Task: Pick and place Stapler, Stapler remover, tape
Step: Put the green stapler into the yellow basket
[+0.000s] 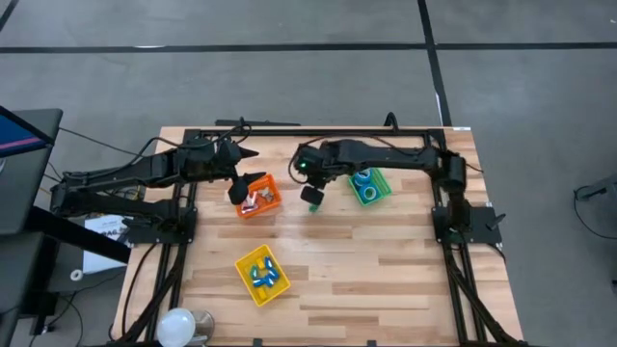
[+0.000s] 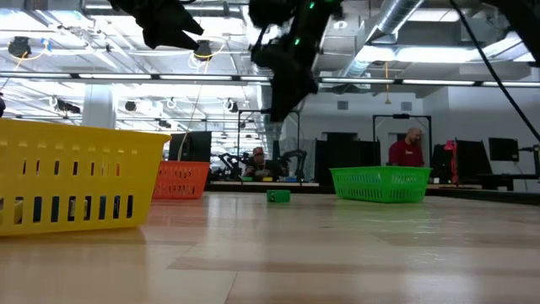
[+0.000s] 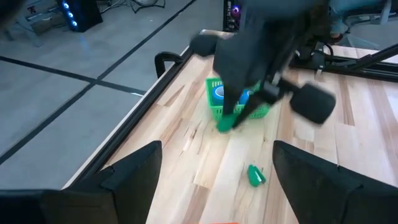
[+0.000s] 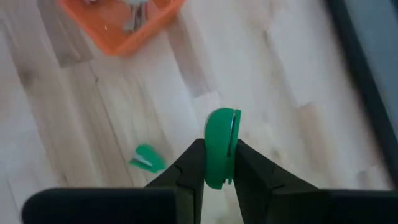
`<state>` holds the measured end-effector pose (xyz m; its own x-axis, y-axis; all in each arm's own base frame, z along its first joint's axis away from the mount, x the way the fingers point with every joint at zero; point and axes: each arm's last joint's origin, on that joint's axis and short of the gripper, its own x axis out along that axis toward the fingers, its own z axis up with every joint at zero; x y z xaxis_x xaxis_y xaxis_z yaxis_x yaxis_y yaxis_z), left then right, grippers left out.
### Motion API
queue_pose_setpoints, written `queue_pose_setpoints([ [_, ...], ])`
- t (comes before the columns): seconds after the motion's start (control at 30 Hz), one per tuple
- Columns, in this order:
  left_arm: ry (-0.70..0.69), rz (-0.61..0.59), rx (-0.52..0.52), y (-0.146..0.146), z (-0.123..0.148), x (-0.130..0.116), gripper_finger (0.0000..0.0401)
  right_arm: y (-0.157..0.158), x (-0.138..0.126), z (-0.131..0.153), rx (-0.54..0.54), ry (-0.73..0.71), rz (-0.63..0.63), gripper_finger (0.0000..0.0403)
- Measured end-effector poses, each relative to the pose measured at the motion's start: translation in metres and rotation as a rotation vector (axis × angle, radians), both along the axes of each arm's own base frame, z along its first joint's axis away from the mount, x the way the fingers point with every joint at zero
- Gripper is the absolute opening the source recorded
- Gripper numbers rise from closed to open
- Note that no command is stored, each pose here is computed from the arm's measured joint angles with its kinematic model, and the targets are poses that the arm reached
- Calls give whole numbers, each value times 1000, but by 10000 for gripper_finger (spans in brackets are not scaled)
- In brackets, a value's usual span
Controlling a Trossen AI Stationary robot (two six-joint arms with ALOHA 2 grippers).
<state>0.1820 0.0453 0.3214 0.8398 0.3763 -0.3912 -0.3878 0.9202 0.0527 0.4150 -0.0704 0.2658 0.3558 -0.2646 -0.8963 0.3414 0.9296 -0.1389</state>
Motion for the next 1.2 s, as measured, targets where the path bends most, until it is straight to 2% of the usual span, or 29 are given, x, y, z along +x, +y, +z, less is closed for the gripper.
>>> queue_pose_setpoints([
  [0.27, -3, 0, 1, 0, 0, 0, 296, 0, -40, 50, -68, -115, 75, 59],
  [0.4, -5, 0, 2, 0, 0, 0, 296, 4, -73, 62, -78, -154, 69, 59],
  [0.63, -5, 19, 10, 1, 1, 0, 296, 8, -136, 65, -69, -275, -12, 59],
  [0.8, -13, 24, 14, 1, 1, 0, 296, 15, -168, 71, -80, -399, -28, 59],
  [1.0, -19, 24, 16, 1, 2, 1, 296, 23, -192, 67, -80, -417, -14, 59],
  [1.2, -22, 24, 16, 1, 2, 1, 296, 28, -199, 56, -71, -481, -18, 59],
])
